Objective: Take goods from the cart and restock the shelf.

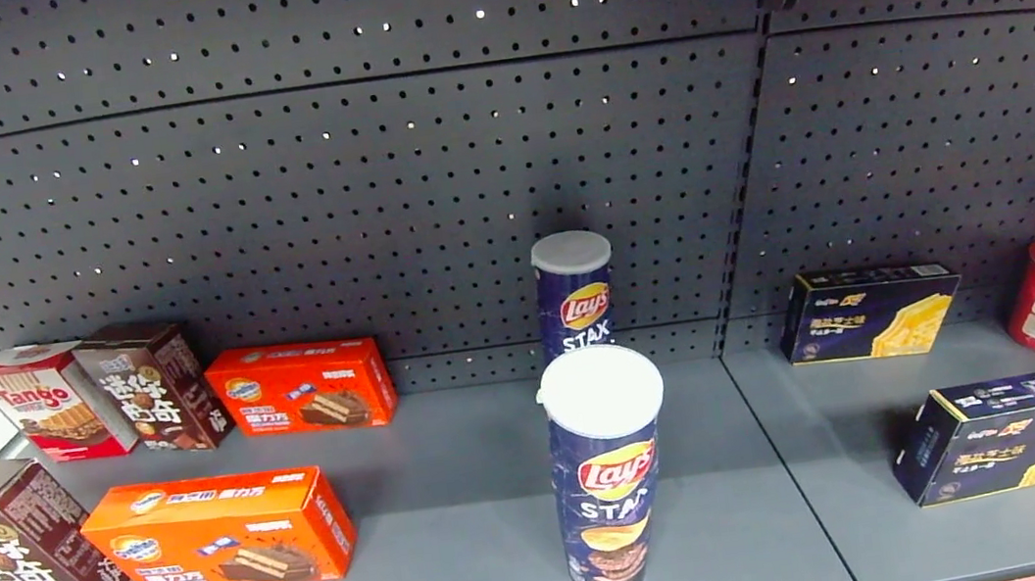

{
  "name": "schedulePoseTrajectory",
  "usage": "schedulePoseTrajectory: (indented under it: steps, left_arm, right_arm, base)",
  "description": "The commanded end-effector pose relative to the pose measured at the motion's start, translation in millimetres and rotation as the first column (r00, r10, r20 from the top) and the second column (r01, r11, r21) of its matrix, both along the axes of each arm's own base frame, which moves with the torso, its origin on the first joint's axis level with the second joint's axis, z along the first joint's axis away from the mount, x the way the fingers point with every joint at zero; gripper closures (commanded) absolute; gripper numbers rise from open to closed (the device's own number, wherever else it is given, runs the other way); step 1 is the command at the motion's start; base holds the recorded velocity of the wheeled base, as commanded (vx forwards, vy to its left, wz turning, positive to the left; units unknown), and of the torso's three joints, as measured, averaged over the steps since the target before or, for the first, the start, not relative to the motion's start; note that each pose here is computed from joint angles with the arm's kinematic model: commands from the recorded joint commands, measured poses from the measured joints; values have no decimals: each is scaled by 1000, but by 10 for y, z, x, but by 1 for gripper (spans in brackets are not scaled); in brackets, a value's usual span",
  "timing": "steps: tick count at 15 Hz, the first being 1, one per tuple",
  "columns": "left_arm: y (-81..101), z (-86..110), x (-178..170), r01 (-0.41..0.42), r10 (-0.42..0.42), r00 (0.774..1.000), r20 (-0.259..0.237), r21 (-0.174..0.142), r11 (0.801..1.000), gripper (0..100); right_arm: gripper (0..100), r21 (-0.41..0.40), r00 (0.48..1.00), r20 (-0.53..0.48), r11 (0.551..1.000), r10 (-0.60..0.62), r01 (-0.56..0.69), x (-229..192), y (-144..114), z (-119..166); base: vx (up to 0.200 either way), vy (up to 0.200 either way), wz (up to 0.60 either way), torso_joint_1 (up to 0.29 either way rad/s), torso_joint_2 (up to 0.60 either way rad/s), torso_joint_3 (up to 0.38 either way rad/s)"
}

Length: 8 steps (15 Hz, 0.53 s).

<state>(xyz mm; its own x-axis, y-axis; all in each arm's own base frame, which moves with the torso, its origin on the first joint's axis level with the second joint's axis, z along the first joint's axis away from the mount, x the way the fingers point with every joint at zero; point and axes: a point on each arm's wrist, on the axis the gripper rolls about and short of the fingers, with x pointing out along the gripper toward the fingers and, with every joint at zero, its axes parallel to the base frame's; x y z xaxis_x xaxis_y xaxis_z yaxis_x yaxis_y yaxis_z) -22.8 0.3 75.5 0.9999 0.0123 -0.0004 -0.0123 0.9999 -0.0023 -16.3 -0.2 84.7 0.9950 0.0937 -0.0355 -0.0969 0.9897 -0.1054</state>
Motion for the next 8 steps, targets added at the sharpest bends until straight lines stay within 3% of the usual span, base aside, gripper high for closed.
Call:
schedulePoseTrajectory:
  steps: [1, 8]
  left_arm:
    - [0, 0, 0, -1, 1, 1000, 0, -1, 1000, 0]
    - [0, 0, 0, 0, 0, 1000, 0, -1, 1000, 0]
  right_arm:
    - [0, -1, 1000, -1, 1000, 1, -1, 2, 0, 2]
    - [0, 0, 1000, -1, 1000, 21, -21, 1, 4, 2]
  base:
    - [0, 0, 0, 0, 0, 0]
    - [0, 0, 0, 0, 0, 0]
